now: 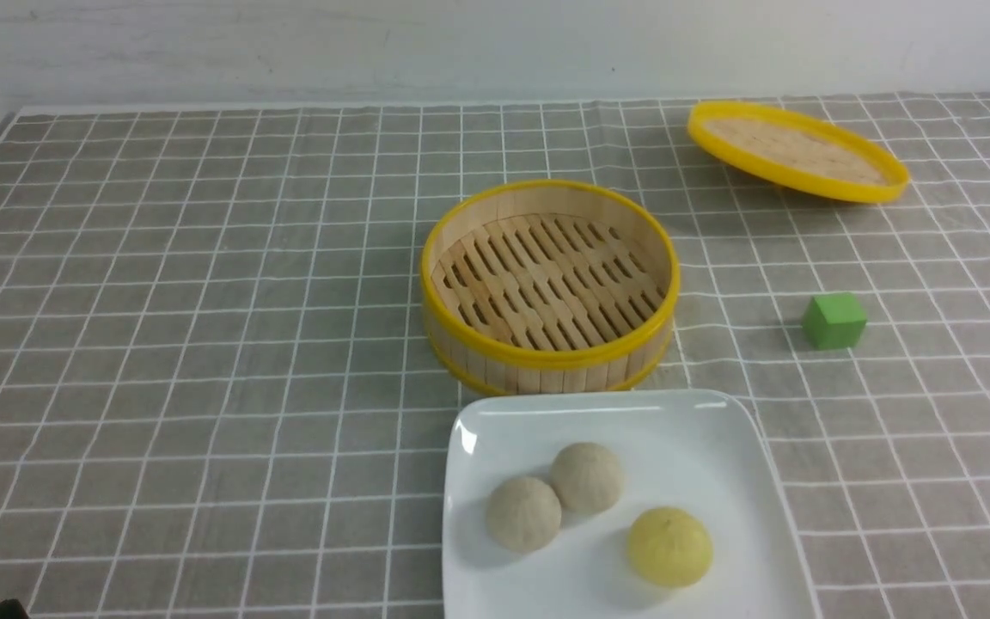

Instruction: Put the steamed buns into the plate on the grey tablecloth.

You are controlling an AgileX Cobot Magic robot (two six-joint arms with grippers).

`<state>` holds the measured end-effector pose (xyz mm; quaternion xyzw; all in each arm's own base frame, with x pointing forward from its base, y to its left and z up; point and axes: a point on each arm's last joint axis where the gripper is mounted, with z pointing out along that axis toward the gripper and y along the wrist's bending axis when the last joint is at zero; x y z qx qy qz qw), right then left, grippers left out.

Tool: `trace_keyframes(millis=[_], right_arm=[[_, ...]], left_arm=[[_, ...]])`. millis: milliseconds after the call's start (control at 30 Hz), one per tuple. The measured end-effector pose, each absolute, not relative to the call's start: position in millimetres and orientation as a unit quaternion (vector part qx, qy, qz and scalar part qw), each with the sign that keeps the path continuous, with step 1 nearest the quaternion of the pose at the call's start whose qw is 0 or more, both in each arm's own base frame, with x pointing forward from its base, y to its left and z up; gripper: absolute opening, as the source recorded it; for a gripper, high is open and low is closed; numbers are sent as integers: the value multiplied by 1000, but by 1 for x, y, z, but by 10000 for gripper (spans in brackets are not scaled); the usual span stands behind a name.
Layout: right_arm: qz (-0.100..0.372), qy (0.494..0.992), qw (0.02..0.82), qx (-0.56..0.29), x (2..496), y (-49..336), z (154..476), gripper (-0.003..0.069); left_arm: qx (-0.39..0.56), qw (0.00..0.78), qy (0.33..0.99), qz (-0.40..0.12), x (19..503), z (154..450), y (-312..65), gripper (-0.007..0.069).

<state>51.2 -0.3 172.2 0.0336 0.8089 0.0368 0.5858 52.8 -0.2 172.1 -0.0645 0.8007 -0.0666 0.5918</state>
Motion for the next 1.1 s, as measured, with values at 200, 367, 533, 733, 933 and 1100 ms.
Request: trace_keyframes(millis=[200, 367, 533, 733, 933, 1100], right_arm=[[37, 809, 586, 34, 51, 0, 172, 120], [37, 809, 586, 34, 51, 0, 172, 126], [37, 809, 586, 34, 51, 0, 172, 133], [37, 809, 586, 34, 51, 0, 172, 134], [37, 809, 586, 34, 51, 0, 172, 141], [37, 809, 586, 34, 51, 0, 172, 145]], left_arm=[[-63, 591, 801, -64, 53, 172, 0, 66], [-66, 592, 802, -43, 53, 172, 2, 71], [-88, 593, 800, -22, 52, 172, 6, 73], [-93, 594, 799, -19, 52, 172, 6, 81], [-92, 593, 799, -17, 52, 172, 7, 87], [-91, 593, 800, -16, 52, 172, 7, 90]])
